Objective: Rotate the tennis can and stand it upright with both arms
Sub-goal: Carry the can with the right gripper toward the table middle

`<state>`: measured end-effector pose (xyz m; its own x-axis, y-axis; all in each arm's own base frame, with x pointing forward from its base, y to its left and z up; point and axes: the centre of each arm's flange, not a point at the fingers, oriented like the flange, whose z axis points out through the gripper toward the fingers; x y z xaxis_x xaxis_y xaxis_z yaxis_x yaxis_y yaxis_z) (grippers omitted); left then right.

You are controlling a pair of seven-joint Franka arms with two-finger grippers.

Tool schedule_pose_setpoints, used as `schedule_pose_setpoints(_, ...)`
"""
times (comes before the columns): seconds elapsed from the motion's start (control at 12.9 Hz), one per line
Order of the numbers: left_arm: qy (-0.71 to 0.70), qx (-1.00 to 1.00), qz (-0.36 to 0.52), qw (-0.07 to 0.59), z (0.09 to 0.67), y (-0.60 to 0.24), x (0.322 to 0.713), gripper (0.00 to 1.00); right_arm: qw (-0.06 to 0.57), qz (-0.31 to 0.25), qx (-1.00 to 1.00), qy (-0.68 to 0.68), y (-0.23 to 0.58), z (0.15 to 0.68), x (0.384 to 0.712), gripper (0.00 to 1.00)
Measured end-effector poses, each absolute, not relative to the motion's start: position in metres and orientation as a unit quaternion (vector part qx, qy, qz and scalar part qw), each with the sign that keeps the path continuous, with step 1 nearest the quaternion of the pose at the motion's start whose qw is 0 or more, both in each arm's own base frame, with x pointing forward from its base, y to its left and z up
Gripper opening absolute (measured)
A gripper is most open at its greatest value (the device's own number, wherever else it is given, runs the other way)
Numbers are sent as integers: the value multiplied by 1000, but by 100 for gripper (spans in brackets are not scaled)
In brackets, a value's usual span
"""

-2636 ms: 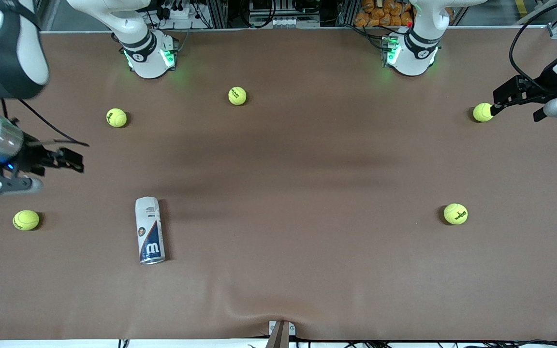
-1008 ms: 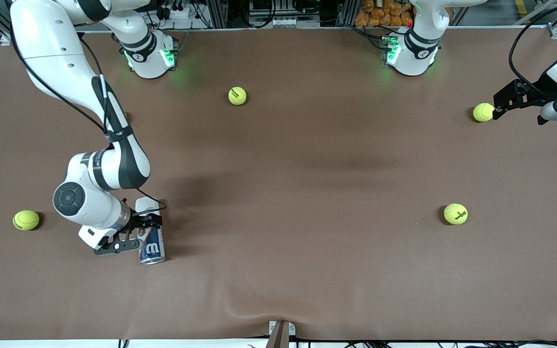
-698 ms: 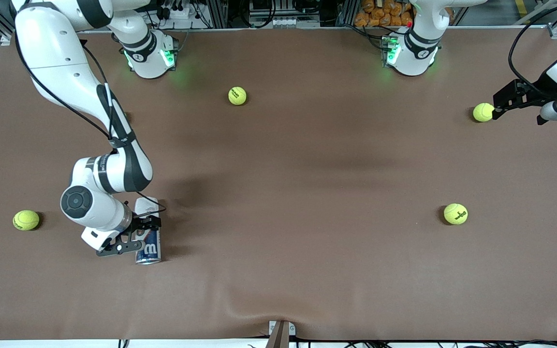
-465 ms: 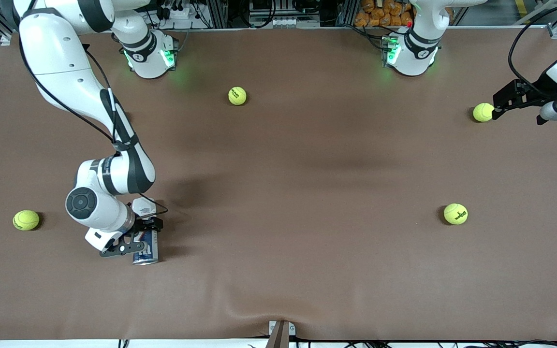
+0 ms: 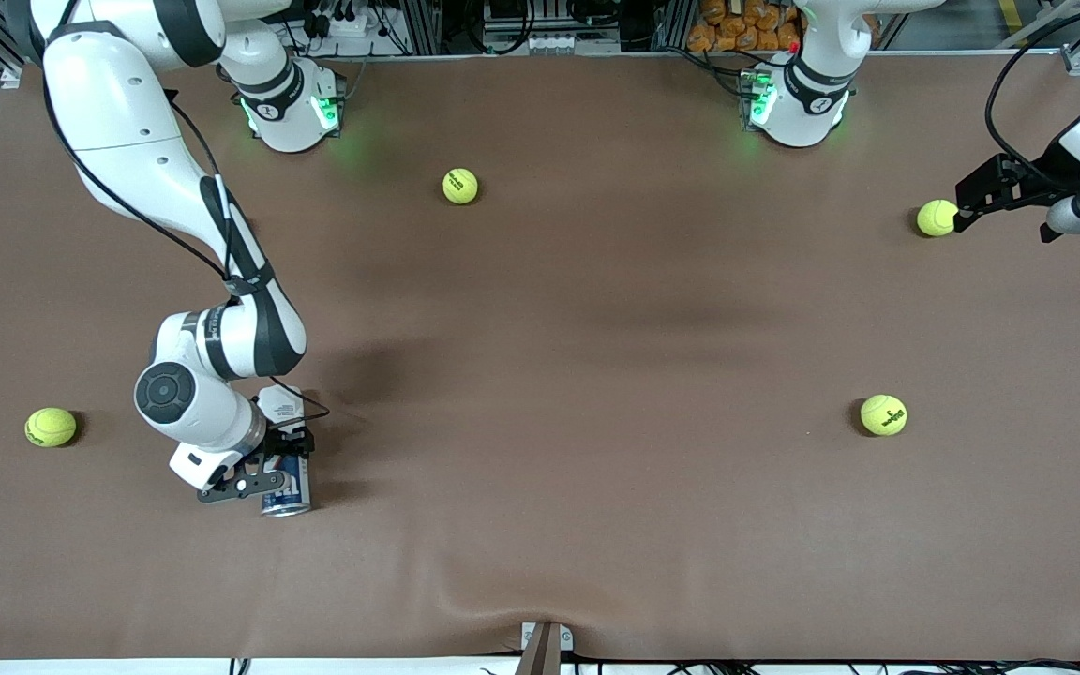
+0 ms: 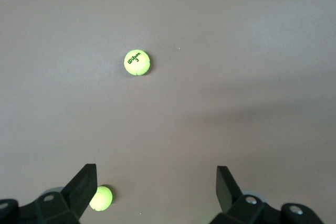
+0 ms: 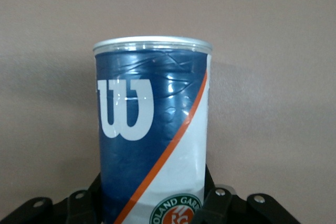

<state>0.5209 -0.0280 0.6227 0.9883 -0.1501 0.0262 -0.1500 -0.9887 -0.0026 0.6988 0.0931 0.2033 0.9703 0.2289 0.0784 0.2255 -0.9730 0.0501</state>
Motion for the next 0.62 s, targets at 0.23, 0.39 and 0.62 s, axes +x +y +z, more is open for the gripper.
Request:
schedule_pose_setpoints(0.23,75,-997,-13,0,622,-28,521,100,57,65,977,193,145,220,702,69)
schedule_pose_setpoints(0.39,75,-997,-11,0,621,-28,521,100,79,82,961,251,197,232,697,70)
schedule_pose_setpoints(0.62,76,-997,-9,0,619,-29,521,100,80,97,935,333,296,239,666,70)
